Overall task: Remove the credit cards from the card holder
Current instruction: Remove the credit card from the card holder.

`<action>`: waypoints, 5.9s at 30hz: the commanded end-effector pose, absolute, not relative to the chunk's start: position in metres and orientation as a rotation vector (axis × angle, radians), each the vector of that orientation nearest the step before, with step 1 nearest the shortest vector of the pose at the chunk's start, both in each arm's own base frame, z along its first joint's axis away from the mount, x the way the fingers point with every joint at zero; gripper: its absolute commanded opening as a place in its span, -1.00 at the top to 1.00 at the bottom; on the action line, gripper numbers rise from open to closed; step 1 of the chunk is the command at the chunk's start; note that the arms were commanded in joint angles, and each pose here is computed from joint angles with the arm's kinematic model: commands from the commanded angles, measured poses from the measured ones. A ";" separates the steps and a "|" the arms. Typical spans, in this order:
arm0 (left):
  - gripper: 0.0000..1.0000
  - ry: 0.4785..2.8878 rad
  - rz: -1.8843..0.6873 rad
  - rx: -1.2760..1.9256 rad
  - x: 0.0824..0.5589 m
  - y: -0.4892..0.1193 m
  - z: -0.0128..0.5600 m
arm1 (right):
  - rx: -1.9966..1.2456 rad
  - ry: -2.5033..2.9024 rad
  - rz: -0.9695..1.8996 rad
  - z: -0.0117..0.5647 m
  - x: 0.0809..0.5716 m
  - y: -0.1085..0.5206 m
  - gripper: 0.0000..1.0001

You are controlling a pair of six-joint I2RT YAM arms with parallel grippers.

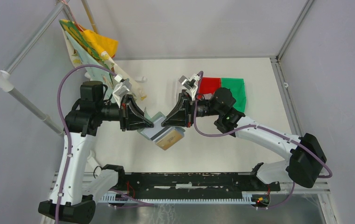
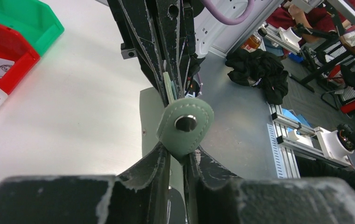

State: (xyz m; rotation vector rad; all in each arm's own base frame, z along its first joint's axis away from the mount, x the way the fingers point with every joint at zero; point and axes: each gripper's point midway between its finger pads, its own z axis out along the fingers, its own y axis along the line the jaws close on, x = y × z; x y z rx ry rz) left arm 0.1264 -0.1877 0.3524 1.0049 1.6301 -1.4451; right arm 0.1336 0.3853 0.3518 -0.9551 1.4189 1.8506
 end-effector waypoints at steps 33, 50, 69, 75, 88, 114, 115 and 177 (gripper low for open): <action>0.13 1.636 -1.420 0.963 0.132 -0.188 0.359 | -0.754 1.262 1.883 0.402 0.138 0.379 1.00; 0.22 1.673 -1.480 0.904 0.138 -0.190 0.364 | -0.740 1.249 1.897 0.395 0.137 0.384 1.00; 0.97 1.709 -1.513 0.752 0.156 -0.193 0.379 | -0.701 1.235 1.890 0.394 0.140 0.376 0.37; 0.97 1.740 -1.502 0.590 0.175 -0.194 0.386 | -0.512 1.251 1.718 0.410 0.187 0.333 -0.25; 0.97 1.788 -1.518 0.355 0.215 -0.195 0.382 | -0.393 1.262 1.782 0.393 0.182 0.311 -0.44; 0.96 1.775 -1.590 0.239 0.222 -0.197 0.393 | -0.302 1.200 2.076 0.396 0.183 0.366 -0.20; 0.96 1.776 -1.590 0.235 0.222 -0.197 0.393 | -0.298 1.194 2.083 0.397 0.184 0.368 -0.20; 0.96 1.725 -1.592 0.251 0.209 -0.195 0.411 | -0.228 0.954 2.215 0.416 0.166 0.356 0.70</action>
